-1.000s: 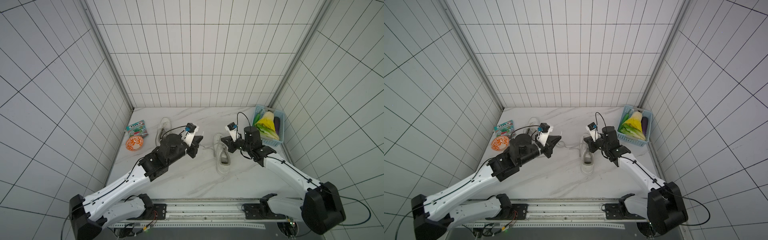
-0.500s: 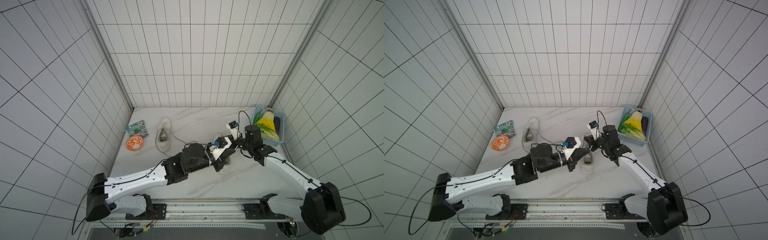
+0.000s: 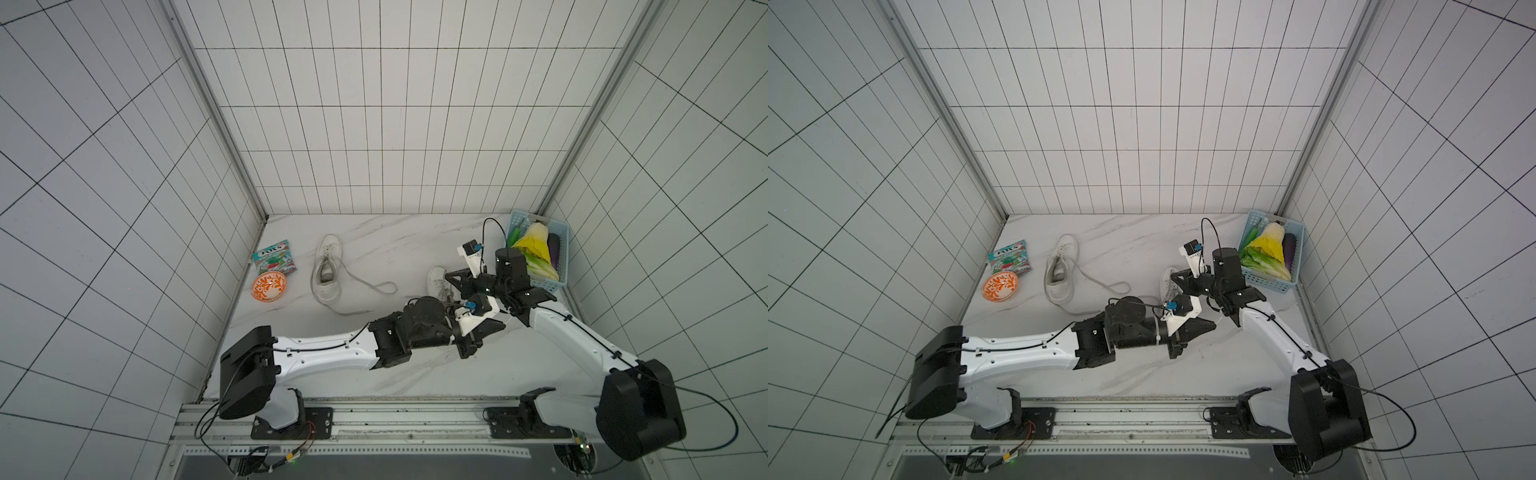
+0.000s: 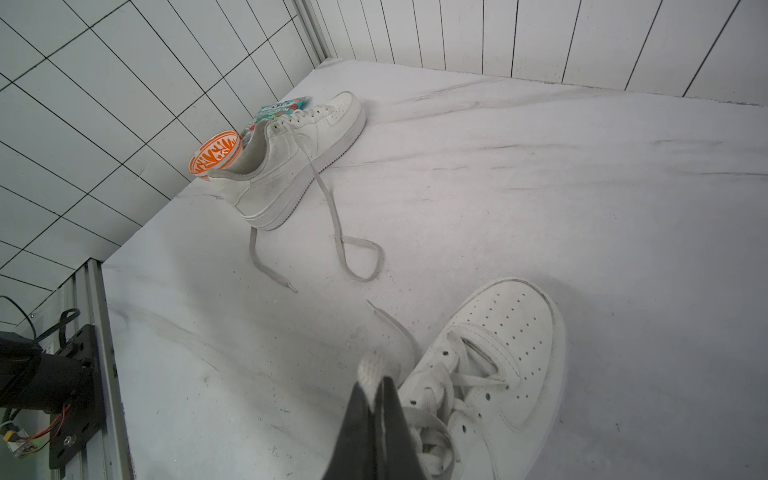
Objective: Tie the shoes
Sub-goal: Wrap the shoelace around the shoelace.
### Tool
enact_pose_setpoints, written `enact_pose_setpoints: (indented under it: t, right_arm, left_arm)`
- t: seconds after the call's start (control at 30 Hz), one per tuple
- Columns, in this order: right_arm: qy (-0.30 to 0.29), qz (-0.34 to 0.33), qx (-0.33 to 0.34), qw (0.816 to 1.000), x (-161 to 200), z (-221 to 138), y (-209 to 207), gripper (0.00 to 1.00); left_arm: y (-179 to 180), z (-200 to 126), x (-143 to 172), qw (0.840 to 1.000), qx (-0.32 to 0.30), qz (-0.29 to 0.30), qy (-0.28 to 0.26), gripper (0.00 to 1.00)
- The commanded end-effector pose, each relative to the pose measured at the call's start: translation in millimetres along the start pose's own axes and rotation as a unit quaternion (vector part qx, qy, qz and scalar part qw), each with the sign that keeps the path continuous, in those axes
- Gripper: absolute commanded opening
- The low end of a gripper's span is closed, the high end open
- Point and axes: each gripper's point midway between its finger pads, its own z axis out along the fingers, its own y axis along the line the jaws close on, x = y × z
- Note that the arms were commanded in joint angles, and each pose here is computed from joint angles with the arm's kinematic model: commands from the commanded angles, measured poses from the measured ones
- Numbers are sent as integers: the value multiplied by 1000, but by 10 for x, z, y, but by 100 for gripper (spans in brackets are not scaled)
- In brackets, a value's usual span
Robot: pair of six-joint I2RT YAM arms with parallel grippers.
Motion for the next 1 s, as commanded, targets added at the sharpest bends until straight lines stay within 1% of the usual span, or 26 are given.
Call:
enact_pose_setpoints:
  t: [0.0,0.13,0.4,0.57,0.63,0.73,0.77,0.8,0.83,0.87,0.97]
  right_arm:
    - [-15,-12,-17,1000,-219,-62,72,0]
    - [-16,-16,-24,999,-280,-115,117,0]
    - [-13,-19,-32,999,-310,-152,166,0]
    - [-6,-23,-32,999,-284,-166,165,0]
    - [-5,-26,-16,1000,-274,-212,106,0]
    - [-6,-27,-19,999,-257,-225,113,0]
    - [-5,-27,-23,999,-255,-220,118,0]
    - [-4,-25,-25,999,-253,-212,119,0]
    - [-4,-24,-26,999,-252,-206,118,0]
    - [-3,-24,-27,999,-254,-202,117,0]
    - [-2,-23,-28,999,-250,-191,116,0]
  left_arm:
    - [-17,135,164,1000,11,3,-3,0]
    - [-48,292,332,999,30,-3,13,0]
    - [68,546,679,999,24,-22,35,0]
    - [122,768,731,999,39,-23,31,0]
    - [128,790,732,999,43,-17,28,0]
    - [94,795,749,998,55,-16,23,0]
    - [87,784,746,998,58,-16,24,8]
    - [60,772,738,998,63,-15,26,18]
    - [52,761,724,997,65,-15,27,27]
    - [44,747,704,997,65,-16,29,33]
    - [34,682,613,997,65,-14,33,48]
